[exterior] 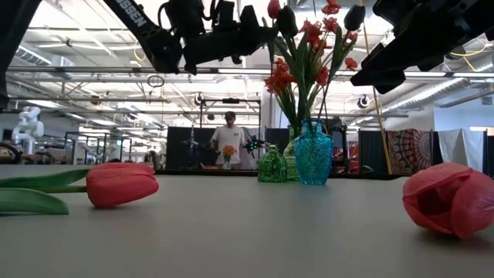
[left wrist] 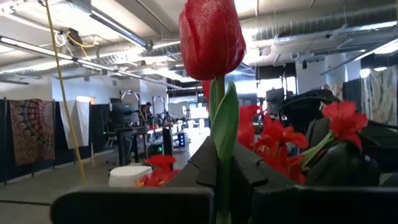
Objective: Sort flowers into vase by color
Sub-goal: Put the top pink flower into the bottom green vase
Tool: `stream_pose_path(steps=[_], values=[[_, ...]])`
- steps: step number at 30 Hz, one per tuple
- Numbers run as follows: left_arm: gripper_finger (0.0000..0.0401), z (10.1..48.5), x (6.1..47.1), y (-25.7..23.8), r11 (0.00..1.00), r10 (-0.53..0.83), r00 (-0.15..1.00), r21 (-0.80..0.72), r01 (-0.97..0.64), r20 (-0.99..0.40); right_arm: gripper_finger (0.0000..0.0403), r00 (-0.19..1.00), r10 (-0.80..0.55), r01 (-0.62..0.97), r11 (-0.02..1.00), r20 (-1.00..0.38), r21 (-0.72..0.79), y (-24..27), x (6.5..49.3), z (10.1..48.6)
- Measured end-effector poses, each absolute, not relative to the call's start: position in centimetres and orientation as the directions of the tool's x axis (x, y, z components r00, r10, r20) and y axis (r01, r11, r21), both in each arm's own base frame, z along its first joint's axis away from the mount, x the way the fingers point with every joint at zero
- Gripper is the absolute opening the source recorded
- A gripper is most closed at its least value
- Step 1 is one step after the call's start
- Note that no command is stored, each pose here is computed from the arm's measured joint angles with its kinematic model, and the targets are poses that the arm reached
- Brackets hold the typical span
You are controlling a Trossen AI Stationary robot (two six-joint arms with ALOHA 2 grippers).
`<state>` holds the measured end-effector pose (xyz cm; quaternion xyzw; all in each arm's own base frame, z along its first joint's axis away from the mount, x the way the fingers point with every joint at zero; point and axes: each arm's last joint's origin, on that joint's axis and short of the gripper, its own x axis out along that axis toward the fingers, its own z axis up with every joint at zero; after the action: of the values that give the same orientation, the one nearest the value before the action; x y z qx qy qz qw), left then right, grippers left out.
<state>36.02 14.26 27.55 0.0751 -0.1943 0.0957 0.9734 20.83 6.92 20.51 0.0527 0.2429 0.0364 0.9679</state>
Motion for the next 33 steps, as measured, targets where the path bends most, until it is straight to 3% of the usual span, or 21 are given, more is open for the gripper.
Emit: stream_pose_path(steps=[33], values=[[0.0015, 27.82, 35.64, 14.91, 0.954, 0.194, 0.885, 0.13, -0.271, 0.422, 0.016, 0.88, 0.096, -0.045, 0.992, -0.464, 0.12, 6.93, 20.84, 20.53]])
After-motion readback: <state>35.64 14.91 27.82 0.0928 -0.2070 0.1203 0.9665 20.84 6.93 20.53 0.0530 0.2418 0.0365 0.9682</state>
